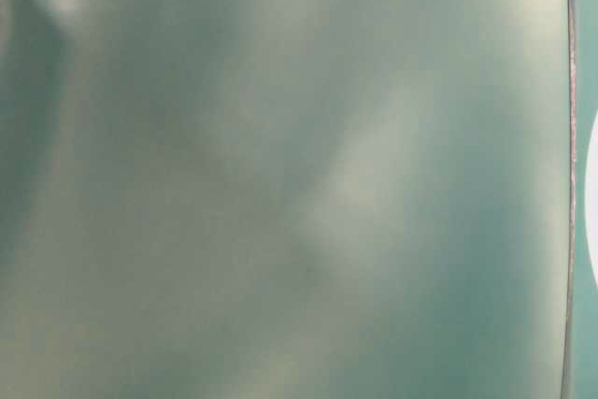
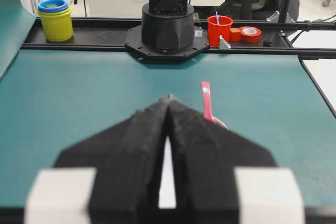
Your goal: Scoop the yellow hexagonal prism block from the bowl with a spoon using the right arm.
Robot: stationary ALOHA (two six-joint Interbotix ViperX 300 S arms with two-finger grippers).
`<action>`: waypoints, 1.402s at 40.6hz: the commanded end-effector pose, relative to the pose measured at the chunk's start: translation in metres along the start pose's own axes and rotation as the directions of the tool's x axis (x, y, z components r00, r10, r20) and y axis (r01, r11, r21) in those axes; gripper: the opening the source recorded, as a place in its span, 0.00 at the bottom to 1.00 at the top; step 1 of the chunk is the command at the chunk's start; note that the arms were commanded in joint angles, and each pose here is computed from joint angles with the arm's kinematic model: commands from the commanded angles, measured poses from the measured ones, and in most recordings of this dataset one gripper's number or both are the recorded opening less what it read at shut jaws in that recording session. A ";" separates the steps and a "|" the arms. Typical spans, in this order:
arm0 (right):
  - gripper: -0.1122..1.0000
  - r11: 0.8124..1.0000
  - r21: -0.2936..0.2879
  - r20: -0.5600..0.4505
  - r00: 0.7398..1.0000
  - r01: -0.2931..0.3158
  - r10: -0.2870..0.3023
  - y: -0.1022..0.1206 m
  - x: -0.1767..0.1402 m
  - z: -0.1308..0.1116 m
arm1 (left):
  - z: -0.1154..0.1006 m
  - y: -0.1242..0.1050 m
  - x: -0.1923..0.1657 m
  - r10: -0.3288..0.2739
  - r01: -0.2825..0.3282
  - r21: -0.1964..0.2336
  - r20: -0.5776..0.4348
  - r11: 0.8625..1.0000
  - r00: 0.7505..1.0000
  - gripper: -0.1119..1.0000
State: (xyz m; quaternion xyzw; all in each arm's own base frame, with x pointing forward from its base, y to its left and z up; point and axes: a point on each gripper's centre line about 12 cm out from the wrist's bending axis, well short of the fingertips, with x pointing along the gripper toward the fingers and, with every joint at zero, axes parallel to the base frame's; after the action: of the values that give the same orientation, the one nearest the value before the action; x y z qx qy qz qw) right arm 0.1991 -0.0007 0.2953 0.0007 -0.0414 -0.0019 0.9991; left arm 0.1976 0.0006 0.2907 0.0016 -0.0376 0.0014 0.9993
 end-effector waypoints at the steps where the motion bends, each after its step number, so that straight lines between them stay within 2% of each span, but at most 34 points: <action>1: 0.09 1.000 0.005 -0.006 1.000 -0.001 0.002 0.000 0.003 0.000 | 0.001 -0.001 0.003 -0.005 0.005 -0.002 -0.028 1.000 1.000 0.09; 5: 0.09 1.000 0.005 -0.028 1.000 -0.001 0.002 0.000 0.006 -0.004 | 0.001 -0.001 0.004 -0.005 0.005 -0.004 -0.031 1.000 1.000 0.10; 37: 0.10 1.000 0.006 -0.008 1.000 -0.001 0.001 0.000 0.006 -0.001 | -0.001 -0.001 0.004 -0.005 0.005 -0.007 -0.038 1.000 0.999 0.10; 42: 0.20 1.000 0.006 -0.012 1.000 -0.001 0.001 0.000 0.007 -0.002 | -0.001 -0.001 0.004 -0.005 0.004 -0.008 -0.038 1.000 0.999 0.10; 47: 0.41 1.000 0.011 -0.011 1.000 0.000 0.001 0.000 0.007 -0.001 | -0.001 -0.001 0.004 -0.005 0.005 -0.007 -0.038 1.000 0.999 0.10; 50: 0.51 1.000 0.014 -0.020 1.000 0.001 0.000 0.000 0.007 -0.003 | -0.001 -0.001 0.004 -0.005 0.004 -0.008 -0.038 1.000 0.999 0.10; 53: 0.57 1.000 0.019 -0.032 0.999 0.003 -0.002 0.000 0.008 -0.007 | -0.001 -0.001 0.004 -0.005 0.005 -0.007 -0.038 1.000 0.999 0.10; 57: 0.57 1.000 0.029 -0.048 0.999 0.007 -0.005 0.000 0.010 -0.010 | -0.001 -0.001 0.004 -0.005 0.005 -0.007 -0.038 1.000 0.999 0.10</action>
State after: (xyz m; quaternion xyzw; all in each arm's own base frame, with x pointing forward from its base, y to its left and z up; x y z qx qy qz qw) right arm 0.2070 -0.0013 0.2852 0.0111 -0.0184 -0.0040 0.9998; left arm 0.1991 0.0001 0.2837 -0.0024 -0.0107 0.0000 0.9999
